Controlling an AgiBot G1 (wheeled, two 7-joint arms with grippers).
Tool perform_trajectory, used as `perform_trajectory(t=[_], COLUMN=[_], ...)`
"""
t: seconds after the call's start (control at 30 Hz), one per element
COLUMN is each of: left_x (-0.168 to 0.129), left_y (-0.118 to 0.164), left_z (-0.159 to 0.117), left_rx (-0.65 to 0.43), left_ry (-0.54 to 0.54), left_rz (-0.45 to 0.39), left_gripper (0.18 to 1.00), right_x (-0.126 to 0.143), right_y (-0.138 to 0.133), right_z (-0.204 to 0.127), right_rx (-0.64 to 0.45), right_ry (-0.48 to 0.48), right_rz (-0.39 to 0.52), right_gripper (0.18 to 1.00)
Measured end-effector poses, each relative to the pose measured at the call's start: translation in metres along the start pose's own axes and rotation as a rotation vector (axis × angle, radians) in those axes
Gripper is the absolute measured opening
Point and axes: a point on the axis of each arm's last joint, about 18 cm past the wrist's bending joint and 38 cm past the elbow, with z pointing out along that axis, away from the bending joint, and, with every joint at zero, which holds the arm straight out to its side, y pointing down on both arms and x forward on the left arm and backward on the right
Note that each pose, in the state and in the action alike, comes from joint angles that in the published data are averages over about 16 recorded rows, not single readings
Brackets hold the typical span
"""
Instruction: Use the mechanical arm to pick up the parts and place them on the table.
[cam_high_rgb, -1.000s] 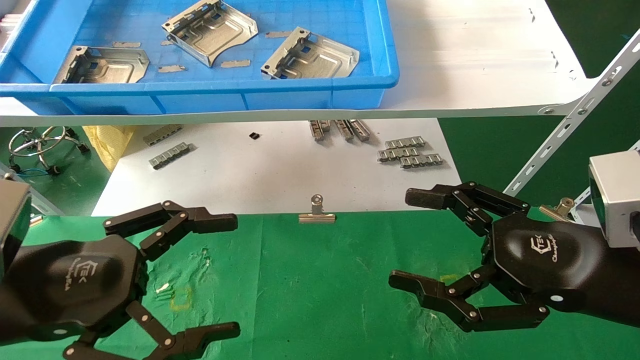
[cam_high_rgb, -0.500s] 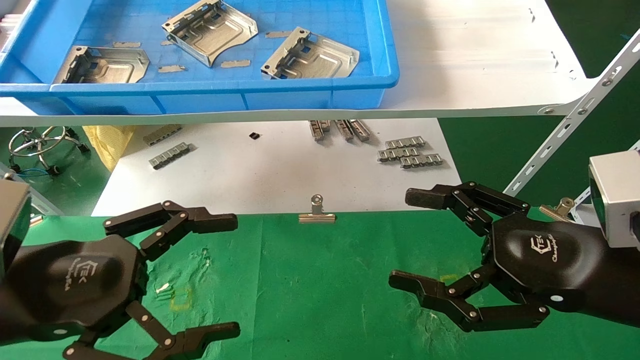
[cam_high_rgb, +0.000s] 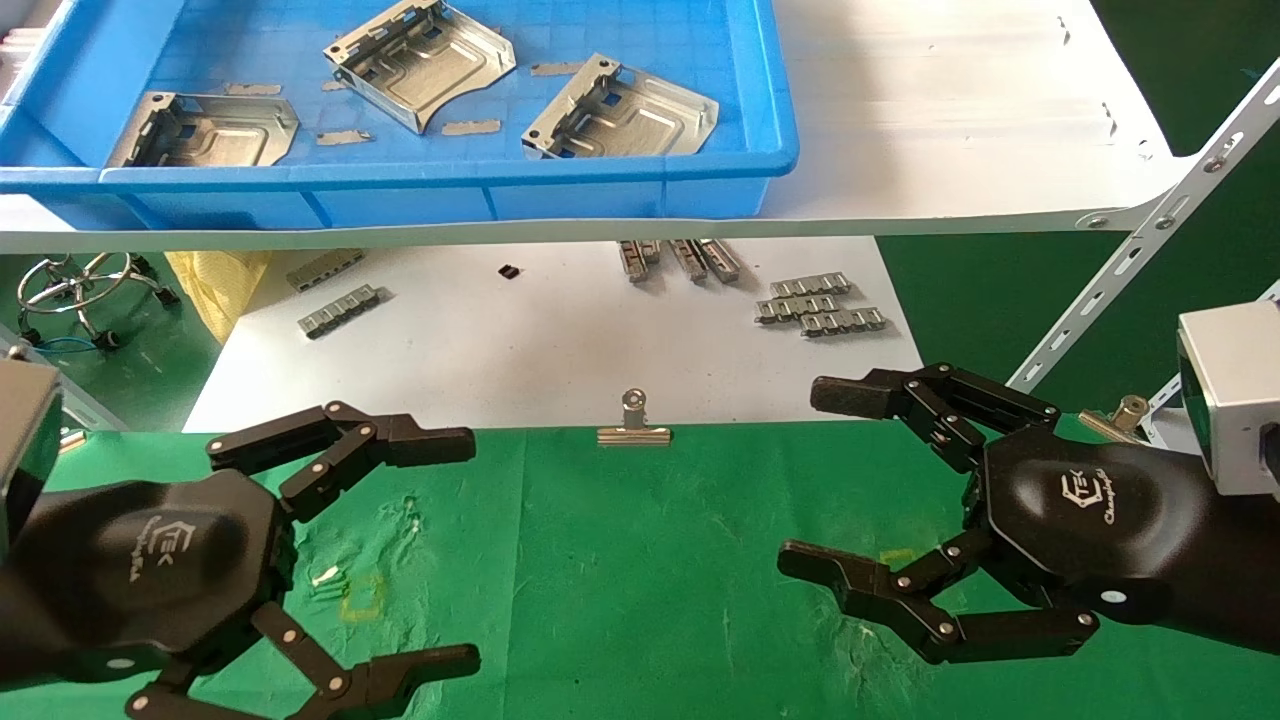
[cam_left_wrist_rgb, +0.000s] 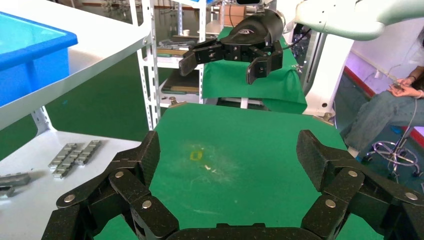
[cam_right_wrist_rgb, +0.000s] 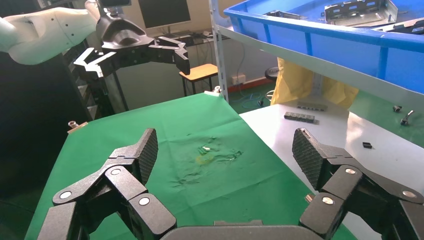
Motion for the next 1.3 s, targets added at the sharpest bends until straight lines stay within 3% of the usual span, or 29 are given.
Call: perform_trajectory(t=[1.0,1.3], left_x=[0.0000,0.0000], left_y=[0.0000,0.0000], left_z=[0.0000,0.0000], left_rx=[0.000,0.000], left_ry=[0.000,0.000], left_rz=[0.000,0.000], left_gripper=[1.001,1.001], right_x=[0.0000,0.0000], right_y=[0.0000,0.0000], right_z=[0.0000,0.0000], right_rx=[0.000,0.000], right_ry=[0.000,0.000], right_rz=[0.000,0.000], right_gripper=[0.986,0.909])
